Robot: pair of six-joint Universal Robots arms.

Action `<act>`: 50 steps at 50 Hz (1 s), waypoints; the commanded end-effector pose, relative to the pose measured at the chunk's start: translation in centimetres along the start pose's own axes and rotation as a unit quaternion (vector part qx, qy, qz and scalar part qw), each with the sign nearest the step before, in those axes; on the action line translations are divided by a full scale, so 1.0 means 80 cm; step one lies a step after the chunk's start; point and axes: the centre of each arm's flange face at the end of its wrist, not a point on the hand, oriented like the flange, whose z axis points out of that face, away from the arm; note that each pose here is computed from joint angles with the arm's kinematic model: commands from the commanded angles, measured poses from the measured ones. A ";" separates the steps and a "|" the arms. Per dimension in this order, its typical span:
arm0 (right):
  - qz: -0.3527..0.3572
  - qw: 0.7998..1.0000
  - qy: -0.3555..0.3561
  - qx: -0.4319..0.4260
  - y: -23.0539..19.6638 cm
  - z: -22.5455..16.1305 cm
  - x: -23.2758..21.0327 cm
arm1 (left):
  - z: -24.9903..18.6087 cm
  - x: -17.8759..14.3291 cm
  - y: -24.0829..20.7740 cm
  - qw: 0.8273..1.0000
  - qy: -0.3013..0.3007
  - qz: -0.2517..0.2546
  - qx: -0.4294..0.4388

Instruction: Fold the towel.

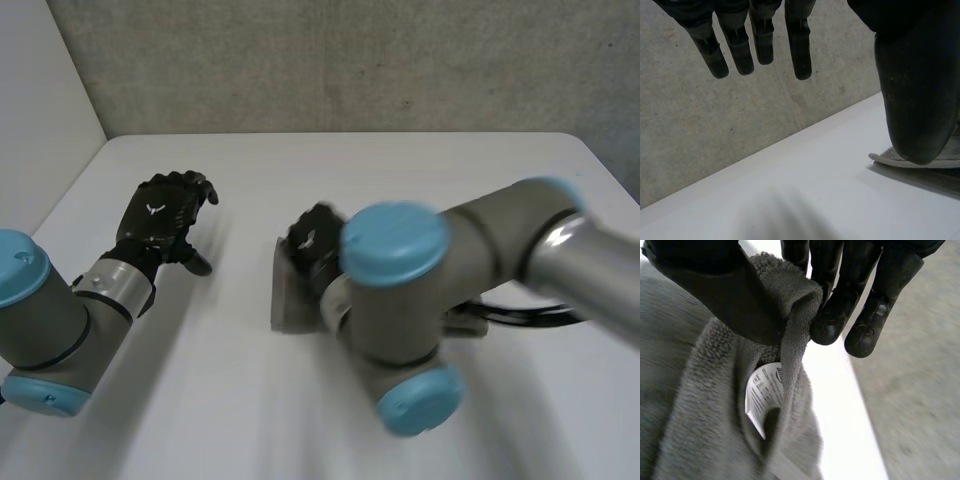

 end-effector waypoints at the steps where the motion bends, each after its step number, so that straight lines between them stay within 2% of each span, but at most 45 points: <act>1: -0.009 1.000 -0.024 -0.006 0.008 0.014 -0.040 | 0.000 0.002 0.000 1.000 0.002 0.000 0.000; 7: -0.002 0.999 0.007 -0.032 0.011 0.014 -0.016 | -0.001 0.003 0.002 1.000 0.004 0.000 -0.003; 8: 0.005 0.999 0.021 -0.036 0.009 0.011 0.002 | -0.001 0.003 0.002 1.000 0.004 0.000 -0.003; 11: 0.068 0.995 0.065 -0.042 0.010 -0.001 0.068 | -0.001 0.005 0.002 1.000 0.008 0.000 -0.001; 14: 0.099 0.991 0.076 -0.045 0.015 -0.007 0.087 | -0.004 0.018 -0.001 1.000 0.022 0.000 0.001; 16: 0.148 0.984 0.088 -0.046 0.022 -0.022 0.121 | -0.005 0.025 -0.002 1.000 0.030 -0.001 0.002; 19: 0.185 0.978 0.078 -0.051 0.037 -0.040 0.139 | -0.007 0.037 -0.007 0.999 0.044 0.000 0.008; 23: 0.210 0.974 0.064 -0.061 0.058 -0.056 0.146 | -0.010 0.058 -0.015 0.998 0.067 0.001 0.018; 25: 0.220 0.971 0.058 -0.072 0.074 -0.061 0.147 | -0.014 0.083 -0.023 0.995 0.098 0.001 0.028; 30: 0.244 0.961 0.044 -0.120 0.134 -0.072 0.134 | -0.021 0.122 -0.029 0.988 0.150 0.000 0.036; 36: 0.248 0.959 0.038 -0.132 0.153 -0.079 0.112 | -0.021 0.165 -0.010 0.981 0.195 0.001 0.026; 42: 0.247 0.959 0.041 -0.130 0.166 -0.083 0.096 | -0.007 0.183 0.012 0.978 0.208 0.000 0.012; 50: 0.248 0.959 0.039 -0.131 0.169 -0.085 0.089 | 0.003 0.184 0.042 0.979 0.203 -0.005 -0.031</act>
